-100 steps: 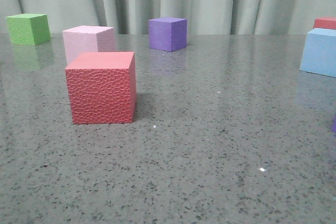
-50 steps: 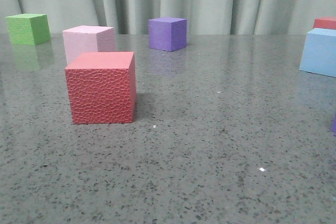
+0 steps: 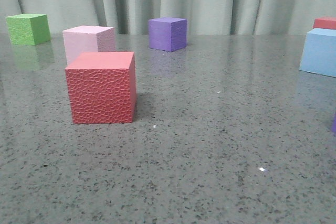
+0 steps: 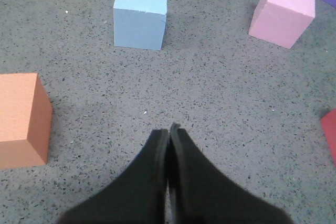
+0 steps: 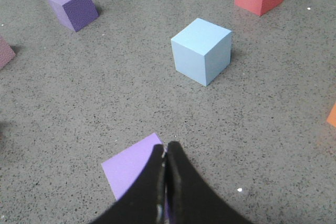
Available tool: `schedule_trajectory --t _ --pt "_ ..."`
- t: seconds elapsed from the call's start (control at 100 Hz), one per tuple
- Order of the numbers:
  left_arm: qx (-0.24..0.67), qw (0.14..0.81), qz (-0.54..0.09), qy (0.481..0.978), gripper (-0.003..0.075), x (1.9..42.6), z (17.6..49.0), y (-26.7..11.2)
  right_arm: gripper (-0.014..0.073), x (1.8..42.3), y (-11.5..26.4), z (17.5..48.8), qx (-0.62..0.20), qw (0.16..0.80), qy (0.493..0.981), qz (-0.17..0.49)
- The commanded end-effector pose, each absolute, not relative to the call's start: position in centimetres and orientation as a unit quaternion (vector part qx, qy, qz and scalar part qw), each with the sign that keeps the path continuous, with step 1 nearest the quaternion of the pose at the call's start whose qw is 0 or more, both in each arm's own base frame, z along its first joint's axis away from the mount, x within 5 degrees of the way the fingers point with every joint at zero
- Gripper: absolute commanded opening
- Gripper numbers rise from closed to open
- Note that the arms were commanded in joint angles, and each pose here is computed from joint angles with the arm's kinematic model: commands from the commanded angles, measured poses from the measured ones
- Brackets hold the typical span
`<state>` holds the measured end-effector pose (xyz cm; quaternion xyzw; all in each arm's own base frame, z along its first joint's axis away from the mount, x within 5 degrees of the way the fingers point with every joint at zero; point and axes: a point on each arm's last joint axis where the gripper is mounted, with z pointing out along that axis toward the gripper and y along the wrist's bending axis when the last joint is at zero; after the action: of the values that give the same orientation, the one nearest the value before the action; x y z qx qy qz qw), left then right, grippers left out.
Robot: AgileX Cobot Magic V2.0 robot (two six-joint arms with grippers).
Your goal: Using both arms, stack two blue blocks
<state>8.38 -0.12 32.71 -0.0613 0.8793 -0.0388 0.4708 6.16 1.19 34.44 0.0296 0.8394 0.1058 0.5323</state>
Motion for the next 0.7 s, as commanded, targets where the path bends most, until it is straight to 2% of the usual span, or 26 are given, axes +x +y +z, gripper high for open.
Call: schedule_trajectory --t 0.0,0.33,0.42,0.47,0.54,0.58,0.69 --pt "-0.061 0.506 -0.048 0.859 -0.0019 8.78 34.15 -0.22 -0.0069 6.52 1.21 35.93 0.031 0.565 0.817 0.111" --pt "-0.061 0.497 -0.047 0.864 -0.0018 8.69 33.99 -0.22 -0.0065 6.51 1.24 35.92 0.031 0.564 0.817 0.113" --pt "-0.061 0.497 -0.047 0.864 0.0002 8.69 33.99 -0.22 -0.0057 6.51 1.24 35.92 0.031 0.564 0.817 0.113" --pt "-0.061 0.497 -0.047 0.864 0.0045 8.69 33.99 -0.22 -0.0027 6.51 1.24 35.92 0.031 0.564 0.817 0.113" --pt "-0.061 0.498 -0.047 0.864 0.015 8.7 34.01 -0.22 0.0053 6.51 1.24 35.92 0.031 0.564 0.817 0.113" --pt "-0.061 0.498 -0.047 0.864 0.0232 8.7 34.01 -0.22 0.0109 6.51 1.24 35.92 0.031 0.564 0.817 0.113" --pt "-0.06 0.498 -0.046 0.864 0.0475 8.7 34.01 -0.2 0.0336 6.51 1.24 35.92 0.031 0.564 0.817 0.113"
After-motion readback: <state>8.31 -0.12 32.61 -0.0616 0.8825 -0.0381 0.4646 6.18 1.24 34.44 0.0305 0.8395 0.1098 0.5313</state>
